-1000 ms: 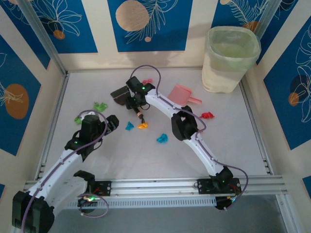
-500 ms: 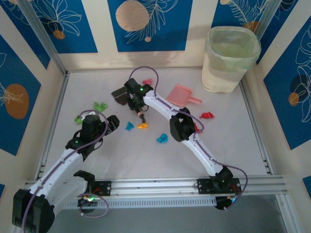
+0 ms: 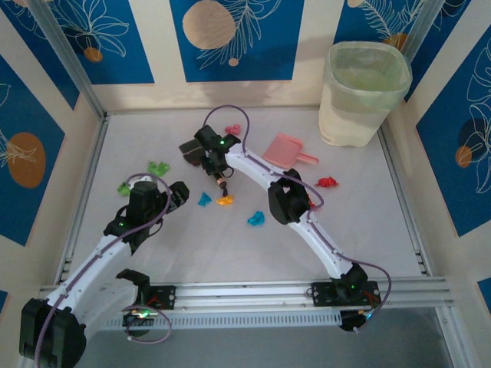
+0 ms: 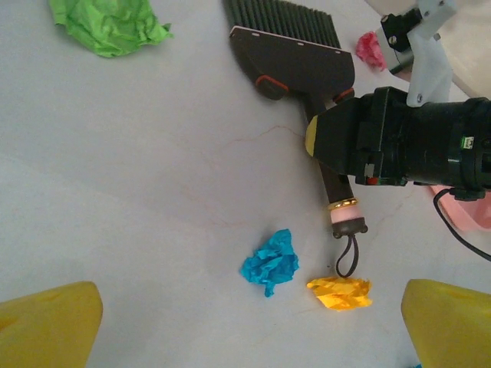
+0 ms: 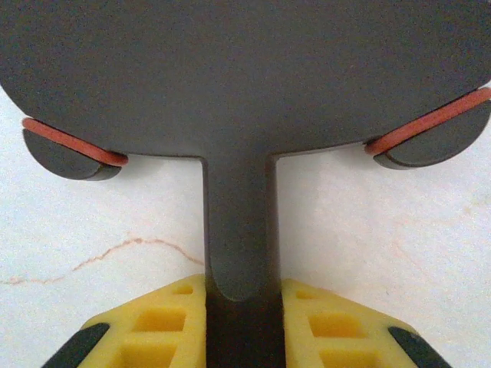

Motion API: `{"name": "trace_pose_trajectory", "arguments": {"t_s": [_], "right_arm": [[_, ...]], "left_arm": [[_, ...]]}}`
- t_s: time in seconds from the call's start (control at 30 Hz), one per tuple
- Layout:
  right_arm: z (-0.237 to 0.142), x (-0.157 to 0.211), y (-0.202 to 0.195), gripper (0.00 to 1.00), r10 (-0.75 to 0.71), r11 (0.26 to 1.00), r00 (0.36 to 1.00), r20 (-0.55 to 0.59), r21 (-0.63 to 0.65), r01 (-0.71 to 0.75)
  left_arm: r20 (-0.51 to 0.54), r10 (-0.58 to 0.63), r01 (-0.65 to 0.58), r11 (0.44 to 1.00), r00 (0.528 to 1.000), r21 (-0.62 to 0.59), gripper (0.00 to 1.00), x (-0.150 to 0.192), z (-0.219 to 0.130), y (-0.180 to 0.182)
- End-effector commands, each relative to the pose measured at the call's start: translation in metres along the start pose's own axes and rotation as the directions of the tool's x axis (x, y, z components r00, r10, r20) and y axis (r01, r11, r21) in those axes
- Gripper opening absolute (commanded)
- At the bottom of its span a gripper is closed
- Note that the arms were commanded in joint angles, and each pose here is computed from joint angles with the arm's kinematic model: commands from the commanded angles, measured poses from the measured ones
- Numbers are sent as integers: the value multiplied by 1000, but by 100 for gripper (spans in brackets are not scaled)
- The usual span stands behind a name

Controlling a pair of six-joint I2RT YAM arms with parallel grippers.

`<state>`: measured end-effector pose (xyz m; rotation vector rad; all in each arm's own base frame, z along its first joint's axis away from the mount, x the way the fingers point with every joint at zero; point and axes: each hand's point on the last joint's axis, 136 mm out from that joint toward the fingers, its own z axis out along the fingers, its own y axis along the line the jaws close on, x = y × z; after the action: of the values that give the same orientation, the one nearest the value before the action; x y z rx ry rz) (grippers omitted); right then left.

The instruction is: Sweep away the paper scraps from the table

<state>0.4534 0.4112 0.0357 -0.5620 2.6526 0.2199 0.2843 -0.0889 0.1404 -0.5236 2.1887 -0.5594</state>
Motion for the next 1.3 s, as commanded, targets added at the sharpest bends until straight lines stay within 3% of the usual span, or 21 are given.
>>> {"name": "trace_pose_trajectory", "arguments": {"t_s": [0.0, 0.17, 0.3, 0.57, 0.67, 0.8, 0.97, 1.07, 1.17, 1.27], "right_arm": [[-74, -37, 3, 0, 49, 999, 990, 131, -8, -48], [-144, -47, 12, 0, 134, 990, 968, 214, -76, -121], [-199, -26, 16, 0, 273, 956, 941, 200, -169, -241], [-256, 61, -5, 0, 481, 875, 866, 135, -132, -465], [-270, 102, -29, 0, 568, 821, 813, 127, -11, -571], [-277, 155, -67, 0, 710, 691, 696, 107, 86, -718], [-283, 194, -89, 0, 846, 531, 532, 32, 34, -847], [-297, 206, -110, 0, 898, 432, 431, 83, 14, -902], [-304, 215, -131, 0, 932, 346, 344, 112, 10, -938], [-305, 220, -141, 0, 956, 285, 285, 72, 9, -958]], "left_arm": [[19, 49, -50, 992, 999, 113, 100, 0, -3, -20], [73, 113, -127, 967, 991, 223, 100, -5, -18, -47], [140, 166, -205, 919, 976, 336, 100, -5, -40, -76], [221, 211, -303, 742, 952, 599, 100, 8, -80, -134], [226, 241, -330, 692, 944, 642, 100, 17, -85, -147], [223, 291, -361, 616, 930, 701, 100, 30, -95, -164], [242, 358, -405, 505, 902, 762, 100, 51, -107, -185], [250, 424, -445, 462, 870, 767, 100, 70, -105, -196], [275, 543, -535, 408, 794, 740, 100, 99, -100, -212], [314, 658, -635, 325, 685, 701, 100, 130, -102, -235]]}}
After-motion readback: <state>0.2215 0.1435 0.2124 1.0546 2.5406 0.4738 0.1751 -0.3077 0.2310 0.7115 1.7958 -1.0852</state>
